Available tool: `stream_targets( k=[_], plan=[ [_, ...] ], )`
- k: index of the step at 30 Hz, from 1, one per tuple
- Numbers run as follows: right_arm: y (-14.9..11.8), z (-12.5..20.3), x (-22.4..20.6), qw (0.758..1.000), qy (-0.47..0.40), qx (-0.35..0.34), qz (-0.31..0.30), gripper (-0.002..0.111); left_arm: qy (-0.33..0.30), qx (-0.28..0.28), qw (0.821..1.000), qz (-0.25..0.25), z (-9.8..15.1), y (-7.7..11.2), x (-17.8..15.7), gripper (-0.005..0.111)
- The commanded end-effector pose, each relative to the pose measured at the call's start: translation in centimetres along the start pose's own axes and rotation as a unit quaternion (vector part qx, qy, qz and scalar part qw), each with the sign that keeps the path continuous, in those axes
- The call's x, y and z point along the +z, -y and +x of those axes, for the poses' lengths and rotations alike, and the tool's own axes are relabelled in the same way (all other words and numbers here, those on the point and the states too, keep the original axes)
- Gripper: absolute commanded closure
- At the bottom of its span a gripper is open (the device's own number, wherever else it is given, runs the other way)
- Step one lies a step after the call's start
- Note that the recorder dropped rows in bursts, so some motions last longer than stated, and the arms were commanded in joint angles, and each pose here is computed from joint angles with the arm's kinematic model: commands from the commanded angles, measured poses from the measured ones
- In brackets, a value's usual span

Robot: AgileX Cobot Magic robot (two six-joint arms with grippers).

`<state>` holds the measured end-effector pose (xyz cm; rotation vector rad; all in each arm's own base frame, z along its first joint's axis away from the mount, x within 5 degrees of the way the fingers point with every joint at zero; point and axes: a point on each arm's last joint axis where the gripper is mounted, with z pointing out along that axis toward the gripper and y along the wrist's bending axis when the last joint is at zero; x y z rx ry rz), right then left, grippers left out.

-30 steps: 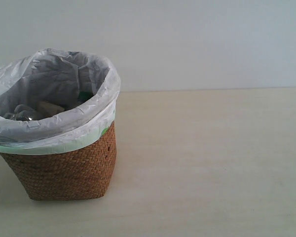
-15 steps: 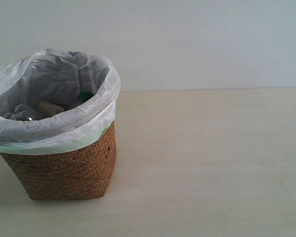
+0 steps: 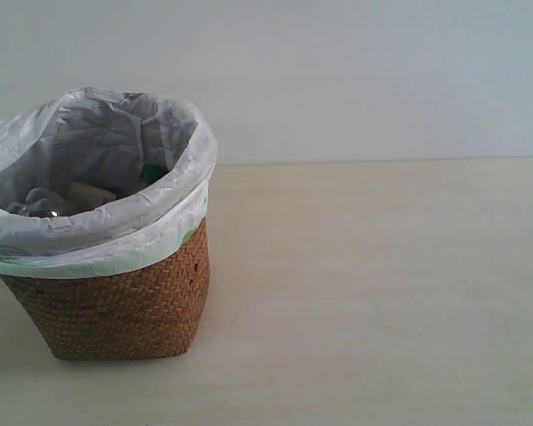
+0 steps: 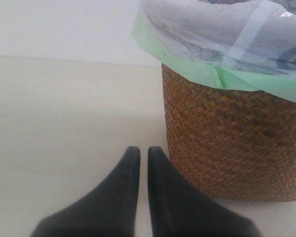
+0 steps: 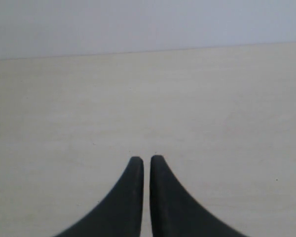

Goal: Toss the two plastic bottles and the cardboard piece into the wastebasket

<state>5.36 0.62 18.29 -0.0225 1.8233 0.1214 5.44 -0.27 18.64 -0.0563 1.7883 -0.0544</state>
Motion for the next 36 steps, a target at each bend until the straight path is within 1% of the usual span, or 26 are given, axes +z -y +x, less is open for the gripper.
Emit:
stream_targets(
  k=[1,36],
  plan=[
    [0.03,-0.02,-0.03,1.0,0.003,-0.002,0.002,0.107,0.001,-0.004,1.0,-0.002,0.06,-0.03,0.01,0.101],
    [0.03,-0.02,-0.03,1.0,0.003,-0.002,0.002,0.107,0.001,-0.004,1.0,-0.002,0.06,-0.03,0.01,0.101]
  ],
)
